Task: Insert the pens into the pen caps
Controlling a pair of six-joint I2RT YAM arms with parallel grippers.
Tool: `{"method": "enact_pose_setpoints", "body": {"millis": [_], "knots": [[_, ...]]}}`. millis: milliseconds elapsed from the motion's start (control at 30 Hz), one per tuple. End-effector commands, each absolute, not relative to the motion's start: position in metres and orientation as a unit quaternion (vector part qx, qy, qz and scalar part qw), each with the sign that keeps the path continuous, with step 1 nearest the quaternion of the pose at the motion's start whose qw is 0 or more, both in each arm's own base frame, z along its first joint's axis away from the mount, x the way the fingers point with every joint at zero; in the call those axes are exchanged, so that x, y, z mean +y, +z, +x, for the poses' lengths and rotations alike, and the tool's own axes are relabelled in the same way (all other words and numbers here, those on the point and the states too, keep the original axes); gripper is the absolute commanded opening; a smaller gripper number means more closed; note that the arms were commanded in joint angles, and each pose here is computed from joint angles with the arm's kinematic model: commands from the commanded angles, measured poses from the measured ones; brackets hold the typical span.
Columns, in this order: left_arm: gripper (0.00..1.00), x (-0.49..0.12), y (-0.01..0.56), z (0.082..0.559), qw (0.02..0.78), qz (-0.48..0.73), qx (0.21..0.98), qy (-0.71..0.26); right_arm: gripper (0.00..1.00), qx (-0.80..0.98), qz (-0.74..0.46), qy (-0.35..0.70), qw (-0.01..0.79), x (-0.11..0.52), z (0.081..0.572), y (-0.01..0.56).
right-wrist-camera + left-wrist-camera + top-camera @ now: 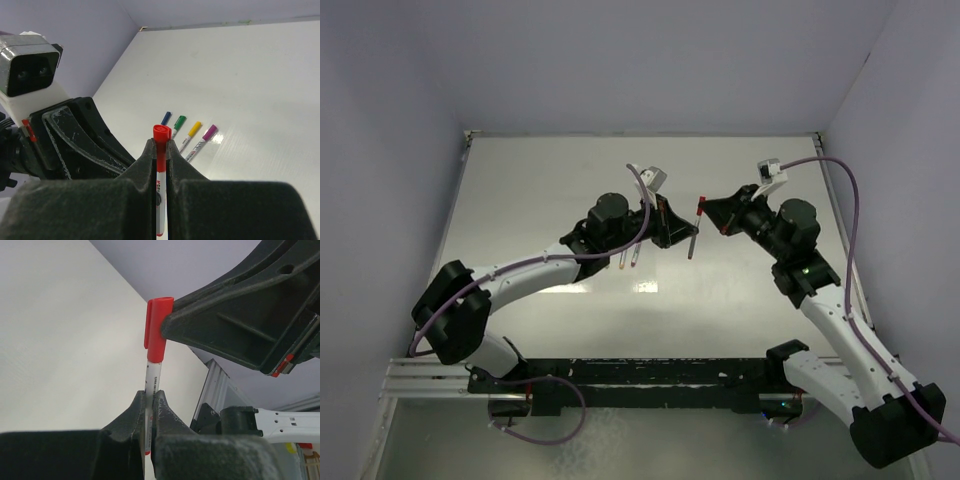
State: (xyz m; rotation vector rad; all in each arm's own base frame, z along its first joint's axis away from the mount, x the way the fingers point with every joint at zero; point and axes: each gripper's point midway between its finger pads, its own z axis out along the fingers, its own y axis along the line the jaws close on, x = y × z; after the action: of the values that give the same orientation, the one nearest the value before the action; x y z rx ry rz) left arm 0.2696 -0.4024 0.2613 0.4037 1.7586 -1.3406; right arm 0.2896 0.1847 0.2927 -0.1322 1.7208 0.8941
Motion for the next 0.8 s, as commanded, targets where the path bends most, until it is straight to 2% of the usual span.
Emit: {"method": "enact_pose_setpoints", "body": {"millis": [0, 333, 633, 667, 767], "knots": [[0.00, -0.370, 0.393, 0.323, 0.593, 0.085, 0.575, -0.557, 0.00, 0.804, -0.105, 0.401, 0.427, 0.202, 0.245, 0.229], [0.00, -0.368, 0.393, 0.327, 0.599, 0.104, 0.582, -0.540, 0.00, 0.809, -0.099, 0.402, 0.418, 0.203, 0.243, 0.220], [0.00, -0.380, 0.315, 0.310, 0.518, 0.127, 0.660, -0.530, 0.00, 0.771, -0.058, 0.374, 0.512, 0.196, 0.289, 0.267], [0.00, -0.380, 0.305, 0.307, 0.508, 0.129, 0.670, -0.525, 0.02, 0.767, -0.058, 0.373, 0.519, 0.197, 0.293, 0.273], [0.00, -0.378, 0.276, 0.300, 0.482, 0.133, 0.701, -0.509, 0.22, 0.755, -0.060, 0.371, 0.537, 0.197, 0.301, 0.293]]}}
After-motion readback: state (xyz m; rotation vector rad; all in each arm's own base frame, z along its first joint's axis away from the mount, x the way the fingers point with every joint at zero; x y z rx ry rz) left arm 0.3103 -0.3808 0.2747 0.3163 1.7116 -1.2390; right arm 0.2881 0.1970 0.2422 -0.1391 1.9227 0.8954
